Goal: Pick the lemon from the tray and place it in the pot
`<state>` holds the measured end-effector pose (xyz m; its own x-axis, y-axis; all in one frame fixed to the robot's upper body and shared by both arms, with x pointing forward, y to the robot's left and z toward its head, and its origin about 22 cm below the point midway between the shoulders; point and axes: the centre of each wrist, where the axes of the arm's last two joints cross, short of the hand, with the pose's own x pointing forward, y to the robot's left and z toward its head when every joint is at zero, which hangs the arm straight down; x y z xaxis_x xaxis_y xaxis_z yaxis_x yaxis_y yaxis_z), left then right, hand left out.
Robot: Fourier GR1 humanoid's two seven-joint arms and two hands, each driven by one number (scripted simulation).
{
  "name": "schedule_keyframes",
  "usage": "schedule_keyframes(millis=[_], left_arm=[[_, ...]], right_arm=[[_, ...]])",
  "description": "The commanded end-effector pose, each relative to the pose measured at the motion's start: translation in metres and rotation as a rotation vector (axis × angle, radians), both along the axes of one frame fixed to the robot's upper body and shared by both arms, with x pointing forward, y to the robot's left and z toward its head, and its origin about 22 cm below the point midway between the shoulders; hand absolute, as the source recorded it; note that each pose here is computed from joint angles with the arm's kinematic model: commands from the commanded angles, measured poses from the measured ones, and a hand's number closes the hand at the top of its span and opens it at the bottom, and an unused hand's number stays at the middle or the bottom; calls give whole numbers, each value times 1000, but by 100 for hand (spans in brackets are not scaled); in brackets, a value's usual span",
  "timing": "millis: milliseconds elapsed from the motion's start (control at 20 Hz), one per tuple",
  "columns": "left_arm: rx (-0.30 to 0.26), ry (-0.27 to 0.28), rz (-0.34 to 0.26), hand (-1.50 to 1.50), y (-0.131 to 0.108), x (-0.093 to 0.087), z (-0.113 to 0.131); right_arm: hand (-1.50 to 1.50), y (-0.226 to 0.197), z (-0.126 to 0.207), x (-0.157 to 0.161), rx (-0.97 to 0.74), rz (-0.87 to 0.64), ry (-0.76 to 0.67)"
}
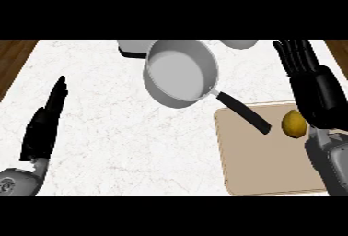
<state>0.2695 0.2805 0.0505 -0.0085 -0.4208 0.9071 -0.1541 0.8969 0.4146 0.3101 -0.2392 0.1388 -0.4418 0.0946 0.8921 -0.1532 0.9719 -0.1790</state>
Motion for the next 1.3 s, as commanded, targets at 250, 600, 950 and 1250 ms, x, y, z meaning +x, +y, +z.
schedule_keyframes(millis=[250,600,950,1250], left_arm=[[-393,219,-223,0,-60,-30,-23],[-501,292,-383,0,-79,-32,-17],[-508,325,-387,0,-66,-28,-33],[-520,348,-373,0,-70,-26,-32]], right_arm=[[-150,-150,-56,-27,-182,-790,228],[-150,-186,-146,-73,-573,-1217,718],[-150,-135,-61,-18,-769,-1180,848],[-150,-79,20,-4,-745,-1123,967]])
